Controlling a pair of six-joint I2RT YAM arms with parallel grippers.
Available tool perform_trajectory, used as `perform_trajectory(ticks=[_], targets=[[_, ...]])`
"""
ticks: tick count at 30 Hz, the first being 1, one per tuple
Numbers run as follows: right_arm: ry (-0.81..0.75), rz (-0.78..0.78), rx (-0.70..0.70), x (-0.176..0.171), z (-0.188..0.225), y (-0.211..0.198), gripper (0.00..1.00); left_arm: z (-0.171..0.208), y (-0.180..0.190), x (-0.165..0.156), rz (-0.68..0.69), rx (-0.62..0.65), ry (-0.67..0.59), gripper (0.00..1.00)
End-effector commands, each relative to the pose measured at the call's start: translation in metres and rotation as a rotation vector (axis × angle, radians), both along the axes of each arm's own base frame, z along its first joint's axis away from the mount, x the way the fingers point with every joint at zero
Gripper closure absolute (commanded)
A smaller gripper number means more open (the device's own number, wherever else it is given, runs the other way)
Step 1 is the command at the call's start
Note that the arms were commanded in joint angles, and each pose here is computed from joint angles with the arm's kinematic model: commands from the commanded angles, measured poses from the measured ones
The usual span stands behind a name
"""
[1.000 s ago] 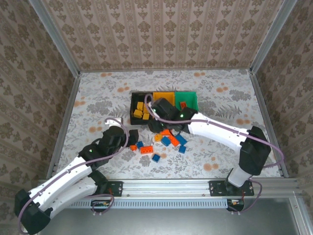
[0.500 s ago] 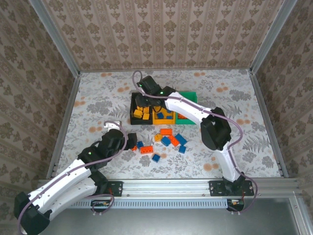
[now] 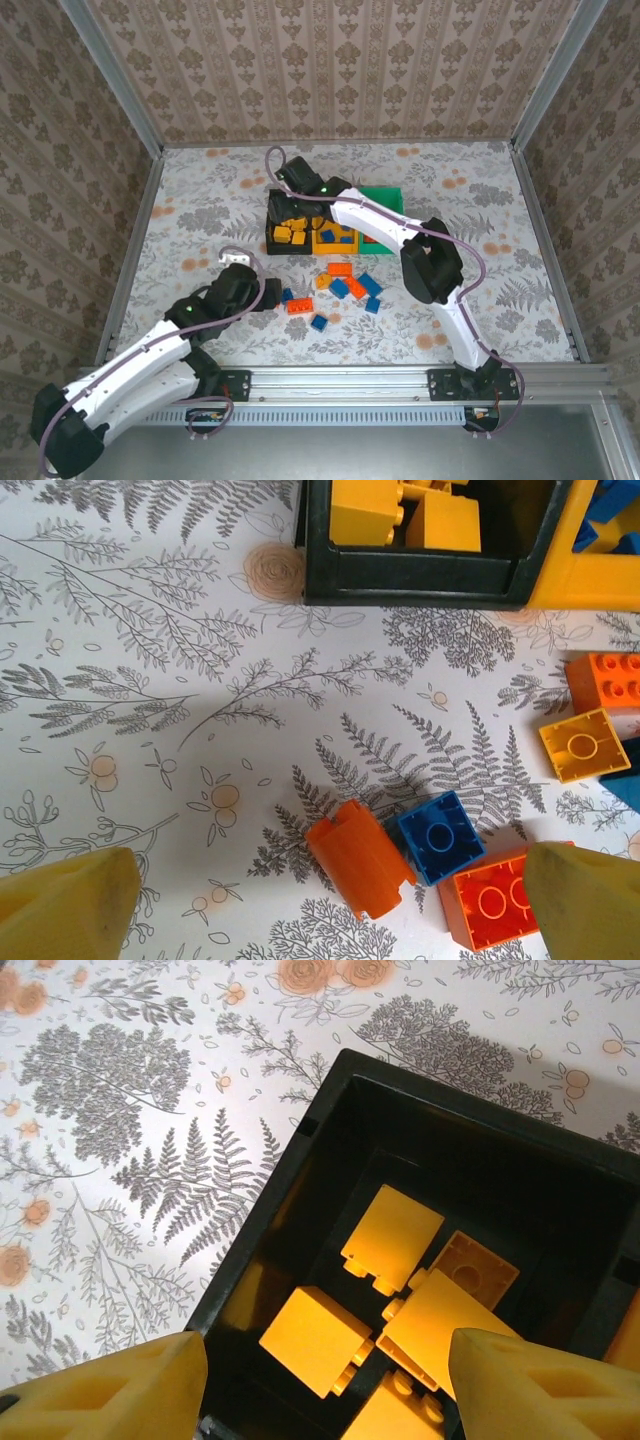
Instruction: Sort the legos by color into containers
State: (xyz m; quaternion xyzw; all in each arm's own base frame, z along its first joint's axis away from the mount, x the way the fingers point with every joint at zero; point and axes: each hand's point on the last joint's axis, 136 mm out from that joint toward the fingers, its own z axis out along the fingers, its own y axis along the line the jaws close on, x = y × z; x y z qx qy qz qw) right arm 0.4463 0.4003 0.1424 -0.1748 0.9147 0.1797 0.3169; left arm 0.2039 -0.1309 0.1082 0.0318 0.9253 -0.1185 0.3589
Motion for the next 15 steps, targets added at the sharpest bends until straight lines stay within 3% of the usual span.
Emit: perform_trajectory(ticks=[1, 5, 12, 15], targets=[[-0.071, -0.018, 0.089, -0.013, 0.056, -0.01, 0.31, 0.006, -0.003, -0.001, 0.0, -0.018, 0.037, 0.02], [-0.09, -0.047, 0.124, -0.035, 0.067, -0.033, 0.3, -0.002, -0.006, -0.003, -0.016, 0.001, 0.101, 0.1], [-0.066, -0.079, 0.086, -0.078, 0.042, -0.079, 0.3, -0.031, -0.017, -0.002, -0.03, -0.001, 0.224, 0.24], [-0.061, -0.09, 0.067, -0.09, 0.034, -0.094, 0.3, -0.04, -0.019, 0.003, -0.02, 0.009, 0.244, 0.26]])
